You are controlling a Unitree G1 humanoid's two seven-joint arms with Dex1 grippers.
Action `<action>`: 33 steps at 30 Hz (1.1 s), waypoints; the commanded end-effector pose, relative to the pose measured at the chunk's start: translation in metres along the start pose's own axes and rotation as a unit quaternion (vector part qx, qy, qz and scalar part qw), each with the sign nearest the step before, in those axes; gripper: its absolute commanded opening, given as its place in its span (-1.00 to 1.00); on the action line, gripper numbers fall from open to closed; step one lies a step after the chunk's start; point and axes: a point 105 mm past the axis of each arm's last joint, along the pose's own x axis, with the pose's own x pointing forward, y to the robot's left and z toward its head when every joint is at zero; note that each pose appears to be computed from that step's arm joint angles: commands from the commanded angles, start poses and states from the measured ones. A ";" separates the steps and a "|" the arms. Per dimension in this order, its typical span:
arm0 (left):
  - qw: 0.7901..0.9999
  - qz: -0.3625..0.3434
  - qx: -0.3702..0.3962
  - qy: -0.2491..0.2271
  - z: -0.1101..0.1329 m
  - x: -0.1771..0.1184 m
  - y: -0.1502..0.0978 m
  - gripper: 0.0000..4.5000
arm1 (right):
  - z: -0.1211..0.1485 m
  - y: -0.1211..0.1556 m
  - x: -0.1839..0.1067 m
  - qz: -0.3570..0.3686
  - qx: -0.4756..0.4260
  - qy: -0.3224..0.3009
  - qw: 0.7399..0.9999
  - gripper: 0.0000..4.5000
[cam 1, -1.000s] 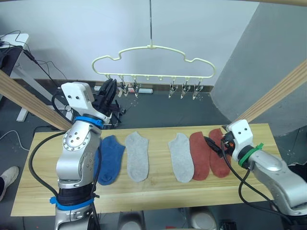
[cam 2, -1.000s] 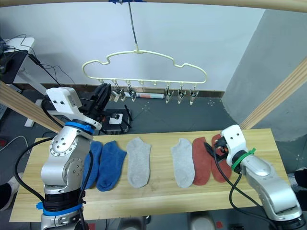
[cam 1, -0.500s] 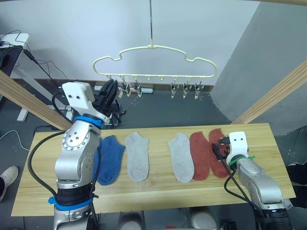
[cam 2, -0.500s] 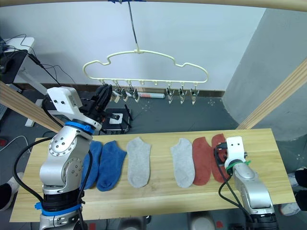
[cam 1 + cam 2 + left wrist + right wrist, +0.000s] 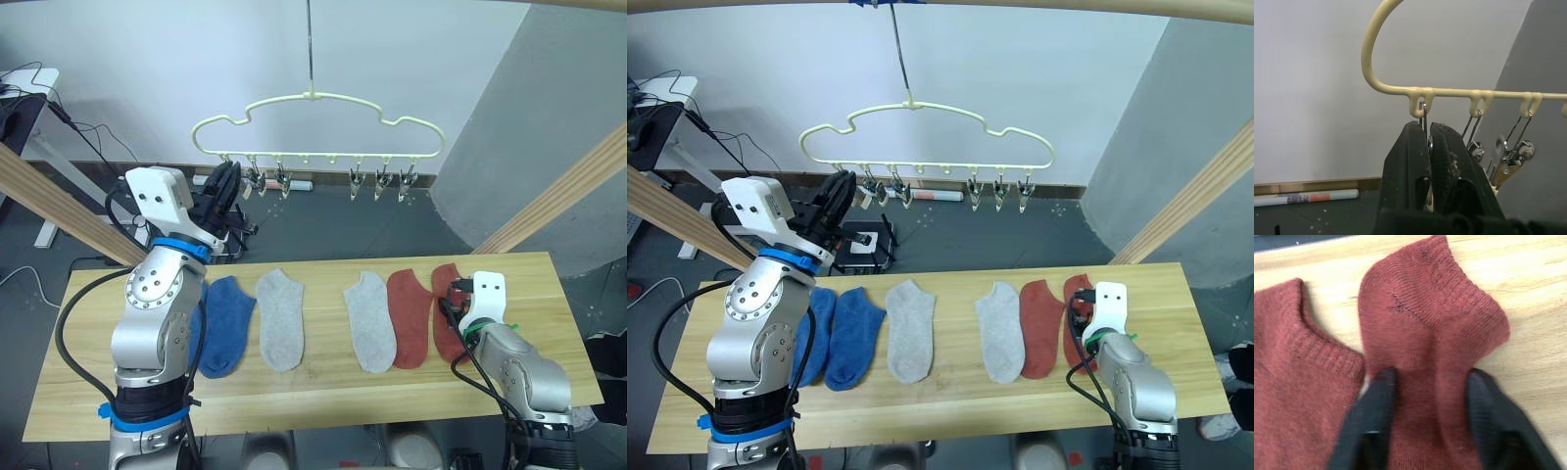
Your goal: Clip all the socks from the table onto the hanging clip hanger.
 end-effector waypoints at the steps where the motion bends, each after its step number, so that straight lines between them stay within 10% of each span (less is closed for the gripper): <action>1: 1.000 0.002 -0.005 -0.007 0.009 -0.004 0.002 -1.00 | -0.008 -0.011 -0.001 -0.018 0.018 0.014 1.000 -0.68; 3: 1.000 0.004 -0.005 -0.003 0.008 -0.005 0.005 -1.00 | -0.004 -0.011 -0.001 -0.015 0.017 0.006 1.000 -0.97; 8: 0.998 -0.056 -0.029 0.003 0.017 -0.008 -0.002 -1.00 | 0.027 0.020 -0.017 0.099 -0.116 -0.066 0.986 -0.99; 16: 0.994 -0.082 -0.072 0.021 0.024 -0.008 -0.001 -1.00 | 0.057 0.139 -0.076 0.401 -0.263 -0.171 0.861 -0.99; 33: 0.985 -0.083 -0.149 0.041 0.028 -0.008 -0.003 -1.00 | 0.073 0.243 -0.086 0.526 -0.214 -0.221 0.793 -0.99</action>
